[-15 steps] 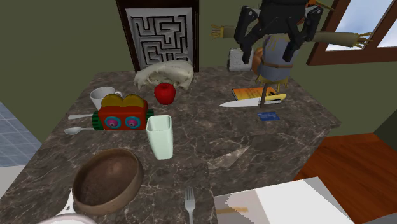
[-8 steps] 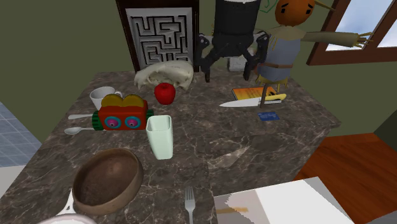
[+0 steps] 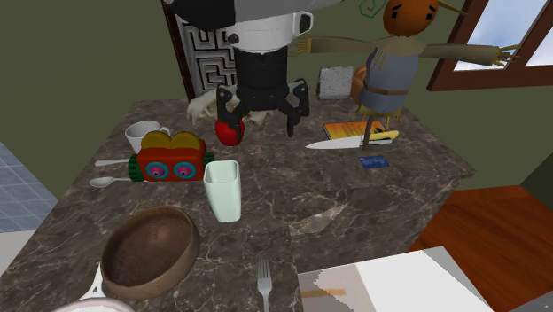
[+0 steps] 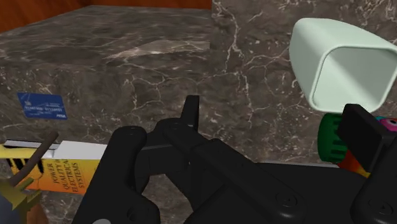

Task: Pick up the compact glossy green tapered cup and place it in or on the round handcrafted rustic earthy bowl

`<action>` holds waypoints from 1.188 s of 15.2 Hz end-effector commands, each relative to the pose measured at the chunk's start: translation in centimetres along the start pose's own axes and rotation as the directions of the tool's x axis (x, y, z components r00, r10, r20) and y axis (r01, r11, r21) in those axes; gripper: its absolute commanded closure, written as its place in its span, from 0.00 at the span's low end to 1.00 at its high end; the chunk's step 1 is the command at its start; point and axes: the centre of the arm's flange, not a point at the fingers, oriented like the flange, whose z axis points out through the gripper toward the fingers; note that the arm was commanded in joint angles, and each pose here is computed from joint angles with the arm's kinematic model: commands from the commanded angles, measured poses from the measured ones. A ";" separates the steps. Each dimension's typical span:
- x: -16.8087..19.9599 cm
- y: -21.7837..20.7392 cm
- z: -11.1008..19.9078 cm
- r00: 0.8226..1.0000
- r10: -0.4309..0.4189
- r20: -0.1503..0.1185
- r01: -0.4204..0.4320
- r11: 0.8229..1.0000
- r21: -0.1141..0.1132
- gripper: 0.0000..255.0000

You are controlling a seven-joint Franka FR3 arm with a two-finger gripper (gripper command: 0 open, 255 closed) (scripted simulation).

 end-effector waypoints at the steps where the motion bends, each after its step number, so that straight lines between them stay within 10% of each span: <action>1: 0.1 -2.4 1.3 1.000 -0.001 0.000 0.001 1.000 0.000 0.00; 10: 0.6 -12.7 7.3 1.000 -0.011 0.005 0.011 1.000 -0.003 0.00; 18: 0.6 -13.1 11.5 1.000 -0.011 0.005 0.011 1.000 -0.003 0.00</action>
